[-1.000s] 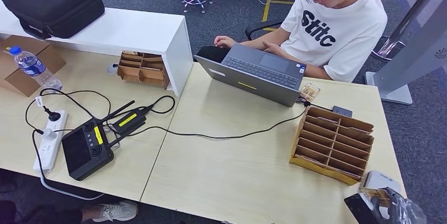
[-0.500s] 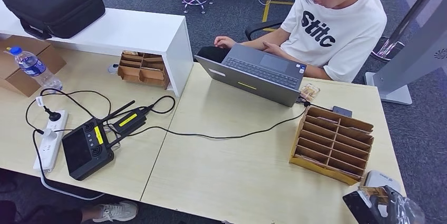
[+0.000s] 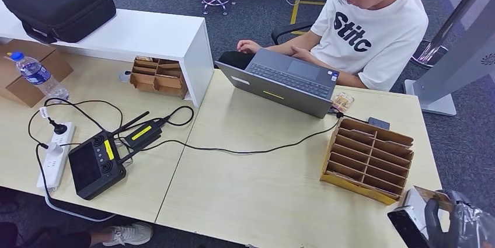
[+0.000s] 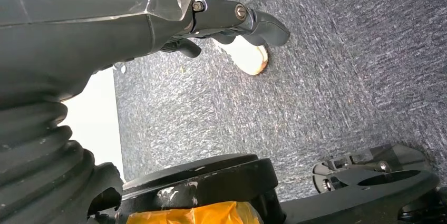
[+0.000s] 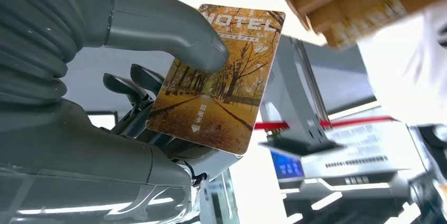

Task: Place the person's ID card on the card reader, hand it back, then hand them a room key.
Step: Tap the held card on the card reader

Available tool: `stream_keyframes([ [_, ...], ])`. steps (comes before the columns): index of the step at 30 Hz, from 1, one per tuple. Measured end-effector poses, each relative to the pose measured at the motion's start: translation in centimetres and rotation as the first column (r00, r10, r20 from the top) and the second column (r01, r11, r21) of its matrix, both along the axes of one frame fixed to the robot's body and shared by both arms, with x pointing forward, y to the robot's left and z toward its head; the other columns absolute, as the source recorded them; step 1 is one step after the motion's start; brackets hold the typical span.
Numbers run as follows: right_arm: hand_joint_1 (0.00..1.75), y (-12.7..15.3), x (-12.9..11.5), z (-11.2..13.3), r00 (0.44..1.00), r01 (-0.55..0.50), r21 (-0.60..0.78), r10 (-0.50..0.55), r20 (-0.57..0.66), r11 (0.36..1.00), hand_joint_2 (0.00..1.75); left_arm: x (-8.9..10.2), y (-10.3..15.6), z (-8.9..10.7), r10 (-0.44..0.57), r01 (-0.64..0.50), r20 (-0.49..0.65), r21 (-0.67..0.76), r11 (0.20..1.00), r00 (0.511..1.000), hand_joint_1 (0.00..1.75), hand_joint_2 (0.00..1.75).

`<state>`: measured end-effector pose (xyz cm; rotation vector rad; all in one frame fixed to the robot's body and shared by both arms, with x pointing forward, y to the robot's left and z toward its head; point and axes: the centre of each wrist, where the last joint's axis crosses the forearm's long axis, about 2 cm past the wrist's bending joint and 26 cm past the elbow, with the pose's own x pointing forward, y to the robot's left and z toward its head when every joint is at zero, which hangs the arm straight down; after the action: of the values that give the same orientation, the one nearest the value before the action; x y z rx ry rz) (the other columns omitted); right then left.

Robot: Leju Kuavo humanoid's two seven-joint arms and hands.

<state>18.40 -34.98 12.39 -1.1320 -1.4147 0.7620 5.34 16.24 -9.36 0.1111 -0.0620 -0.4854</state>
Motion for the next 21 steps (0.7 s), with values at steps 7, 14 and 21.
stream_keyframes([
  [7, 1.75, 2.2, 1.2, 3.3, 0.988, -0.092, -0.082, 0.101, 0.117, 0.992, 1.75, 0.1, 0.0, 0.0, -0.026, 0.026, 0.001, 0.001, 1.000, 1.000, 0.00, 1.75],
  [14, 1.75, 3.2, 2.2, 4.1, 0.982, -0.133, -0.102, 0.145, 0.121, 0.986, 1.75, 0.2, 0.0, 0.0, -0.035, 0.035, 0.001, 0.000, 0.999, 0.999, 0.00, 1.75],
  [21, 1.75, 5.3, 3.5, 5.6, 0.958, -0.221, -0.129, 0.240, 0.156, 0.967, 1.75, 0.2, 0.0, 0.0, -0.040, 0.040, 0.001, -0.001, 0.999, 0.999, 0.00, 1.75],
])
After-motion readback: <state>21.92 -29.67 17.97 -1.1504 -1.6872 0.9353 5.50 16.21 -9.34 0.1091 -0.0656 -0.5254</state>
